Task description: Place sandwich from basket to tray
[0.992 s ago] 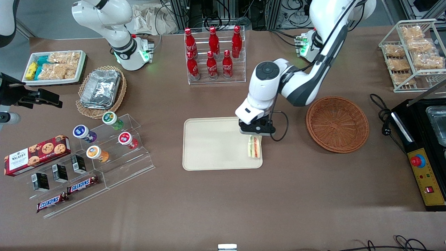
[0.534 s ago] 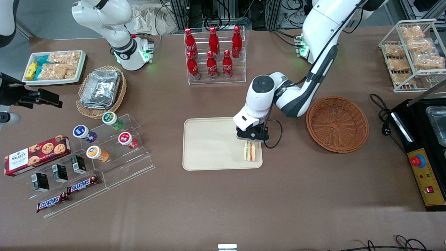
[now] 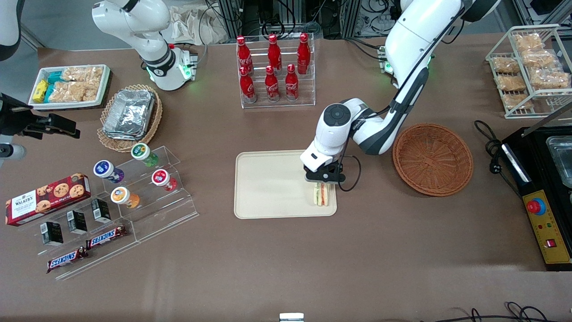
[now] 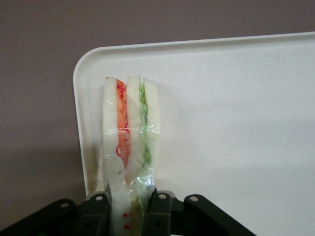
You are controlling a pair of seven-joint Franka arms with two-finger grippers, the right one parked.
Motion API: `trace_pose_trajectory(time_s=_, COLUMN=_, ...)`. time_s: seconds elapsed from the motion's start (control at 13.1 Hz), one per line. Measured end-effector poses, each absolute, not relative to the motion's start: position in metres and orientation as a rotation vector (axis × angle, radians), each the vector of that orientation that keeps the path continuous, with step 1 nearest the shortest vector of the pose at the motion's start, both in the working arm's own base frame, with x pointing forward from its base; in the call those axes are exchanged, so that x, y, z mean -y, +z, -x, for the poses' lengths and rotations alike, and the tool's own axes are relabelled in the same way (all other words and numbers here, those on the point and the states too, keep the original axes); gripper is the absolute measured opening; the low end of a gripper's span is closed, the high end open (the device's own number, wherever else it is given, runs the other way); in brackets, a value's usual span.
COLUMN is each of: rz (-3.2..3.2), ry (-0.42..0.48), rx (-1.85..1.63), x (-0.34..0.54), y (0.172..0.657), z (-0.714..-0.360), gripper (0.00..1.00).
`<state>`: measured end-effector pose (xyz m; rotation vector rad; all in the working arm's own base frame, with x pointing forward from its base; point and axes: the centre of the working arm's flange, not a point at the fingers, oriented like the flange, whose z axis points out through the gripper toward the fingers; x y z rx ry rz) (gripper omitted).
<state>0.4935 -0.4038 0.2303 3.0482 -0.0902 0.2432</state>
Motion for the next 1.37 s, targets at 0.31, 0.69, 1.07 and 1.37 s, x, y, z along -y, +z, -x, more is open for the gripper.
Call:
trace_pose_trajectory(time_s=0.31, rz=-3.052, ry=0.235, rx=0.058, x=0.401, y=0.226, z=-0.495, gripper=0.69)
trace_pose_trajectory(time_s=0.69, rz=-3.047, ry=0.244, rx=0.038, x=0.401, y=0.229, z=-0.498, gripper=1.00)
trace_pose_trajectory(time_s=1.07, rz=-3.143, ry=0.205, rx=-0.059, x=0.382, y=0.289, z=-0.522, gripper=1.00)
trace_pose_trajectory(time_s=1.37, rz=-3.148, ry=0.114, rx=-0.092, x=0.315, y=0.404, z=-0.545, gripper=1.00)
